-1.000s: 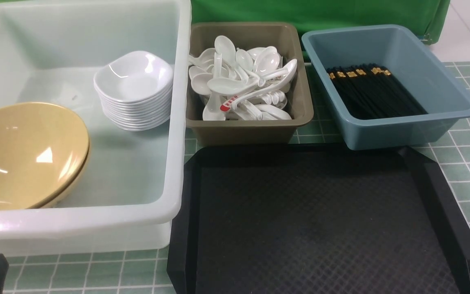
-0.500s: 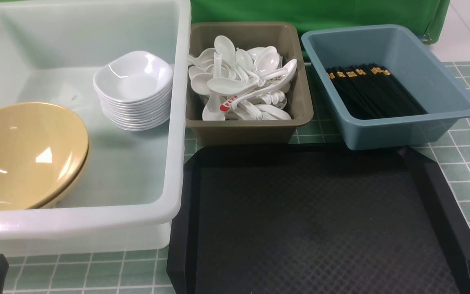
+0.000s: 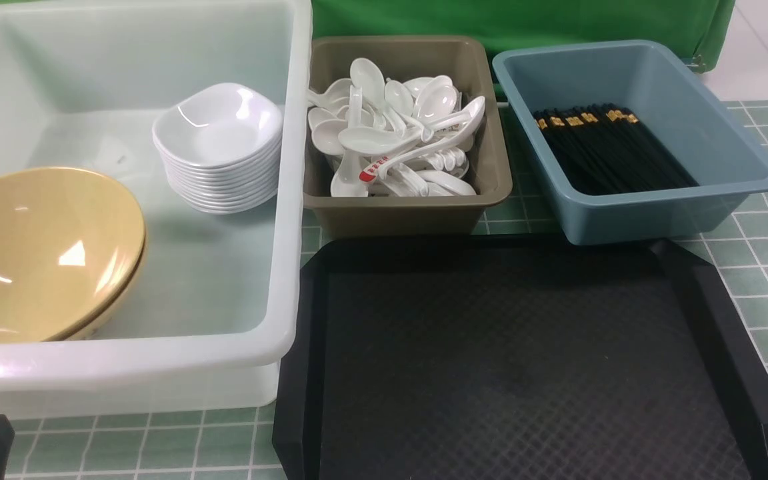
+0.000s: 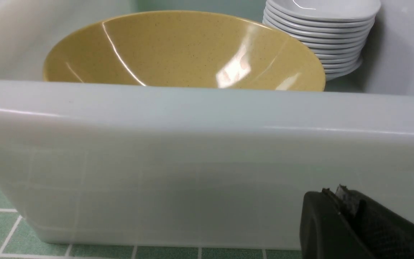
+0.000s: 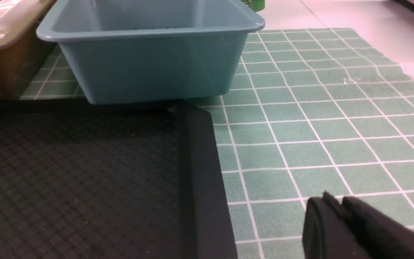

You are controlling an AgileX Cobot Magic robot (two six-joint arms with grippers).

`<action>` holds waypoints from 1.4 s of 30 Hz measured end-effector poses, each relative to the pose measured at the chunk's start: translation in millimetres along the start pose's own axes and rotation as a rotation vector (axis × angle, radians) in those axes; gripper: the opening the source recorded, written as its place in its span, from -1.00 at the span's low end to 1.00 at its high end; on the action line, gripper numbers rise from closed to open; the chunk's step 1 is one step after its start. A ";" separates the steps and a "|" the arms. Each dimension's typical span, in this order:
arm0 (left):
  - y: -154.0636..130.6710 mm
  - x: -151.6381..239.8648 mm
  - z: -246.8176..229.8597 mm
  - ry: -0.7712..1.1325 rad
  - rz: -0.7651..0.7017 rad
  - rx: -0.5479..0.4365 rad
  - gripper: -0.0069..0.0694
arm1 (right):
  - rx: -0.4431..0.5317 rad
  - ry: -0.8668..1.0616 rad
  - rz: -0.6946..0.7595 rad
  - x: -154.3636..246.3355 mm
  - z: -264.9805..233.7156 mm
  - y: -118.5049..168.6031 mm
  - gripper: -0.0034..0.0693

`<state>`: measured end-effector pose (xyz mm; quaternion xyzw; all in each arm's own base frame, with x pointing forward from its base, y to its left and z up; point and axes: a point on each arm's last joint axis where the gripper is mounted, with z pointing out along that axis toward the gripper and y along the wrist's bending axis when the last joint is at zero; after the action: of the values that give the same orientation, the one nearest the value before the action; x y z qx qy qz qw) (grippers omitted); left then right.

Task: On blue table put chopsticks spoon bowls plates into blue grey white boxes.

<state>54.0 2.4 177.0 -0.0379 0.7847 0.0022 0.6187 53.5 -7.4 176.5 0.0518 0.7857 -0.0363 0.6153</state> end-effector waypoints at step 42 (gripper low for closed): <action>0.0 0.0 0.0 0.000 0.003 0.000 -0.85 | 0.000 0.000 -0.001 -0.2 -0.1 0.0 -0.59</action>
<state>54.0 2.4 177.0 -0.0367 0.7848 0.0032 0.6187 53.5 -7.4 176.6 0.0516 0.7858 -0.0366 0.6152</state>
